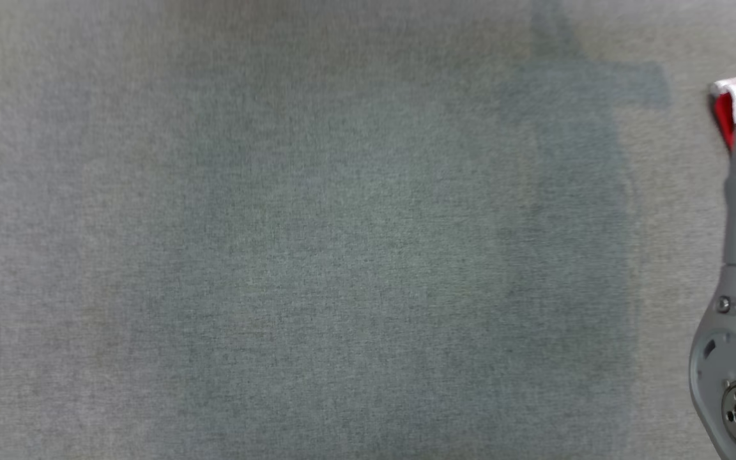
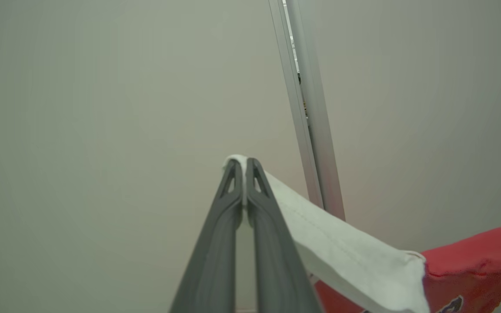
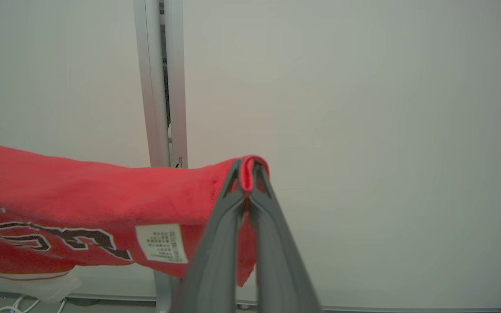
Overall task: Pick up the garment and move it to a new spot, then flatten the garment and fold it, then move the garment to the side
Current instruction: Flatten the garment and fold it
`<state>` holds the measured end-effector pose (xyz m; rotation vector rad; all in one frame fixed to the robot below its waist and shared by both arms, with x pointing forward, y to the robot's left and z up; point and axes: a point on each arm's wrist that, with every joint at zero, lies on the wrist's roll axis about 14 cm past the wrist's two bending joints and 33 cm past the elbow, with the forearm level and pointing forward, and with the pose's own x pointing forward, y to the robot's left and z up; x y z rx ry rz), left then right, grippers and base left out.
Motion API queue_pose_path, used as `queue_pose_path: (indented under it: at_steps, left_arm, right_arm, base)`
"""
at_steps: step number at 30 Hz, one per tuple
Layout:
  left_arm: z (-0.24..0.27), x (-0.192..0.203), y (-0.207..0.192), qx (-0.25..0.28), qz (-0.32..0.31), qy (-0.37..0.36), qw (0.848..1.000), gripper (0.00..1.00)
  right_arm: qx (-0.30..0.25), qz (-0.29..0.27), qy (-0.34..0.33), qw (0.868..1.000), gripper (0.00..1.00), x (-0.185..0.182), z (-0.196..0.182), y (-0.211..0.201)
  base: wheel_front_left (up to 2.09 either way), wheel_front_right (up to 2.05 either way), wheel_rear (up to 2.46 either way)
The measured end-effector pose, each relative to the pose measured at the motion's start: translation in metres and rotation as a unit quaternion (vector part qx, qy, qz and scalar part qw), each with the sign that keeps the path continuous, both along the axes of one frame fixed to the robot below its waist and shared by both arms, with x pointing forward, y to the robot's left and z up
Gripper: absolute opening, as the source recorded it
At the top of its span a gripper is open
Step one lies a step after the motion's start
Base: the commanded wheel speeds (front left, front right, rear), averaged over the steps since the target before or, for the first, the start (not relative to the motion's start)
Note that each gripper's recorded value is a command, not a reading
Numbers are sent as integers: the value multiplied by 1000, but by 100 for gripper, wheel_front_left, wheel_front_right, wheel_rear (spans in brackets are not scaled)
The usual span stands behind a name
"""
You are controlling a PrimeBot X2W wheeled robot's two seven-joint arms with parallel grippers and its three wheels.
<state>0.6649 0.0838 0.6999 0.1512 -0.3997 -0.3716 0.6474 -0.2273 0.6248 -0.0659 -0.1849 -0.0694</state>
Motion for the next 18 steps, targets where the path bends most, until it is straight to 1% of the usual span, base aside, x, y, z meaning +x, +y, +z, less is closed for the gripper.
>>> queue_pose_path:
  at_steps: [4,7,10,13,16,18]
  left_arm:
    - [-86,9,-2,-16,-16,71,997,0]
    - [-143,4,5,-38,-19,116,992,0]
    - [-186,-7,19,-62,-9,150,987,0]
    - [-212,-23,28,-89,-3,173,981,0]
    - [-226,-42,31,-112,-3,184,977,0]
    - [-226,-55,37,-131,5,181,975,0]
  right_arm:
    - [13,15,61,998,0,12,-78,11]
    - [27,20,101,994,0,10,-133,15]
    - [41,28,133,990,0,2,-175,23]
    - [61,31,145,987,0,-7,-195,28]
    - [79,32,145,986,0,-16,-200,29]
    - [94,36,136,986,0,-23,-196,31]
  base:
    - [0,0,0]
    - [0,0,0]
    - [0,0,0]
    - [0,0,0]
    - [0,0,0]
    - [0,0,0]
